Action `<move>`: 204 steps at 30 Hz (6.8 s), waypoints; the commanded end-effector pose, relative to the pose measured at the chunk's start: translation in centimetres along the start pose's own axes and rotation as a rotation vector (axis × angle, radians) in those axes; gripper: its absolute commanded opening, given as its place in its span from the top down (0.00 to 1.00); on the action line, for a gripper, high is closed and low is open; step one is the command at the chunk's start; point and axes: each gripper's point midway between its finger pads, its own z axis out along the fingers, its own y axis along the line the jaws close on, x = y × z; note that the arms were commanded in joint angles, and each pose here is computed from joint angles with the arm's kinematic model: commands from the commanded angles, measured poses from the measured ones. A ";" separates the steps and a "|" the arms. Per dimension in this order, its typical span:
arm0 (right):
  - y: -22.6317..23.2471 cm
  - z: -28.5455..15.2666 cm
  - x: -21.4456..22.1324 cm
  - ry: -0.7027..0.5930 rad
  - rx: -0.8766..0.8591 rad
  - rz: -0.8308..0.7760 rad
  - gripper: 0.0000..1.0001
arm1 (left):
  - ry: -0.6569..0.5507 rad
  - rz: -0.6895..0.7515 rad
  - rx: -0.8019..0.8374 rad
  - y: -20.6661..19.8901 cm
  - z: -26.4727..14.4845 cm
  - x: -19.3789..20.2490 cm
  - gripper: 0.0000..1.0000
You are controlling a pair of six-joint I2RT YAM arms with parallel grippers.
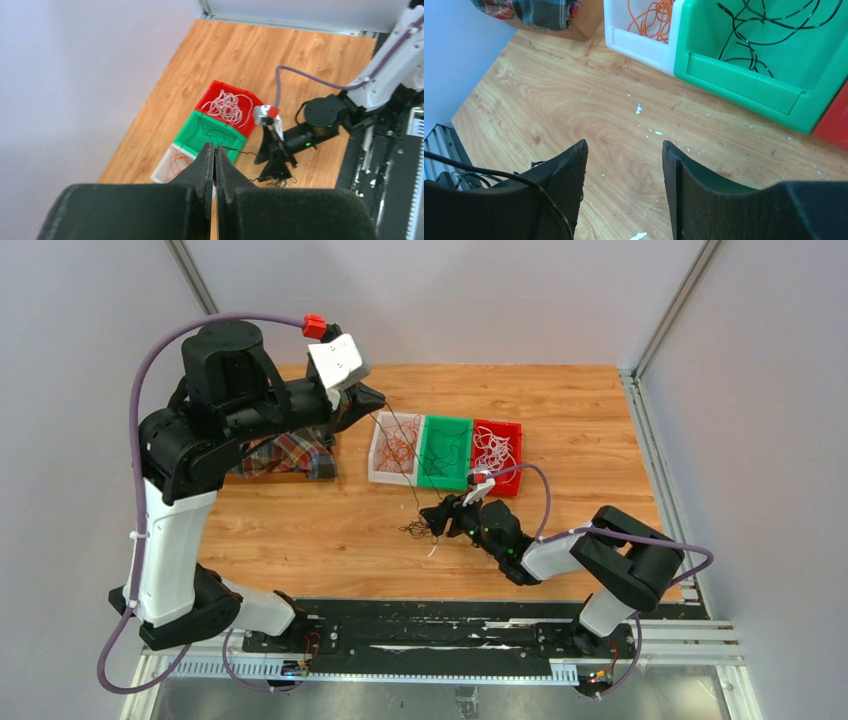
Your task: Untangle the cables
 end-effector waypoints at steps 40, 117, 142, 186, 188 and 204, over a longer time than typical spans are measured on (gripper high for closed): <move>8.3 5.0 -2.1 -0.030 -0.125 -0.249 0.38 | -0.193 -0.116 0.021 -1.2 -1.0 -3.9 1.00; 18.8 -0.9 -6.8 -0.141 -0.519 -0.429 0.20 | -0.574 0.576 -0.953 11.6 -16.7 -19.1 1.00; 9.9 6.7 -2.2 -0.062 -0.115 -0.500 0.39 | -0.675 0.505 -0.597 6.6 -13.6 -19.2 1.00; 1.2 0.2 11.2 0.174 -0.036 -0.325 0.68 | -1.168 0.804 -1.335 6.8 -32.8 -29.5 1.00; 0.7 -0.9 11.3 0.164 -0.033 -0.310 0.66 | -1.171 0.828 -1.357 6.5 -33.3 -29.6 1.00; -2.1 -5.0 8.9 0.064 0.081 -0.135 0.92 | -1.063 0.894 -1.286 6.3 -31.1 -28.8 1.00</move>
